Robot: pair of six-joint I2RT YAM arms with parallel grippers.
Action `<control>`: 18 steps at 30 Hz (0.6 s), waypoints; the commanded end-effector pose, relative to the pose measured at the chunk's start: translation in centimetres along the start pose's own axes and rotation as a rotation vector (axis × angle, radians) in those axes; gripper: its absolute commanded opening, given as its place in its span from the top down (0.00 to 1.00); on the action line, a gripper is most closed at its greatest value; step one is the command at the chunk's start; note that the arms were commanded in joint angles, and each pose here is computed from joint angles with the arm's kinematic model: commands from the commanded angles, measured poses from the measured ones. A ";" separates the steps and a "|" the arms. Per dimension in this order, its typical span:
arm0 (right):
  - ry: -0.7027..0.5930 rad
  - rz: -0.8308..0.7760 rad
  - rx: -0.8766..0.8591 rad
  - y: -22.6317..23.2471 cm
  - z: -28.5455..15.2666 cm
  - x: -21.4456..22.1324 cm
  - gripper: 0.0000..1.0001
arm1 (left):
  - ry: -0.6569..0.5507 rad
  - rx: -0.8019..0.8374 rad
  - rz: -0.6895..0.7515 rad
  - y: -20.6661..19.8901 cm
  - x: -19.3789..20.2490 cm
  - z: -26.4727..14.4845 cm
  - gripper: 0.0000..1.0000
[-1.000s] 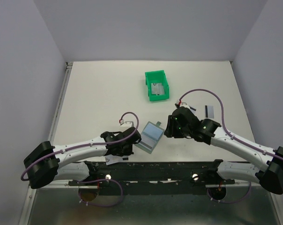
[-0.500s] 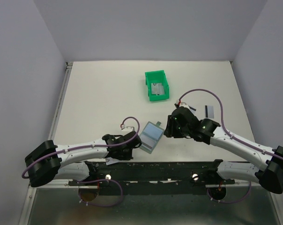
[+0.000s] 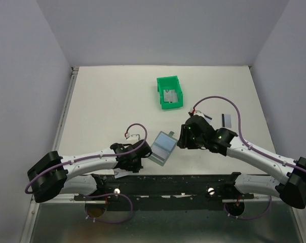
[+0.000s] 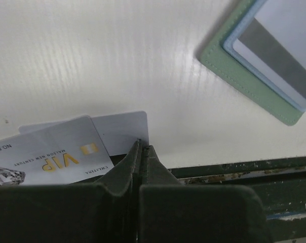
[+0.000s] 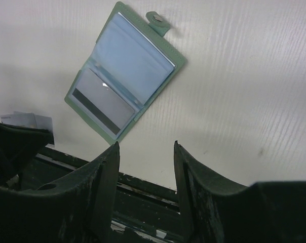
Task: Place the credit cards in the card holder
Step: Move the credit card to the corner of the board.
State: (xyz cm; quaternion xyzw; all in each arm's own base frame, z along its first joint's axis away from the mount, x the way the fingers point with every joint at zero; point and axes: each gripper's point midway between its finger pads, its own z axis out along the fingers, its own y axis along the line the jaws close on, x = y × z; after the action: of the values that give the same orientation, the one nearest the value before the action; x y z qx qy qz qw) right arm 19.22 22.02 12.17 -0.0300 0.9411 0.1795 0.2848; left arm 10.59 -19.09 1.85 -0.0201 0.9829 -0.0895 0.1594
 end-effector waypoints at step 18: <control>0.016 -0.003 -0.063 0.7 -0.4 0.8 0.44 | -0.257 -0.167 -0.229 6.5 -7.2 -3.8 1.00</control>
State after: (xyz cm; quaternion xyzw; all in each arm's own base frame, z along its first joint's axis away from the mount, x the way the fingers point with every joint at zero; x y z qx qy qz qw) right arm 18.79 21.84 11.88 -0.0321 0.9416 0.1831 0.2809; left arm 17.14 -14.22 5.76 -0.1389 0.9537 -0.0534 0.2614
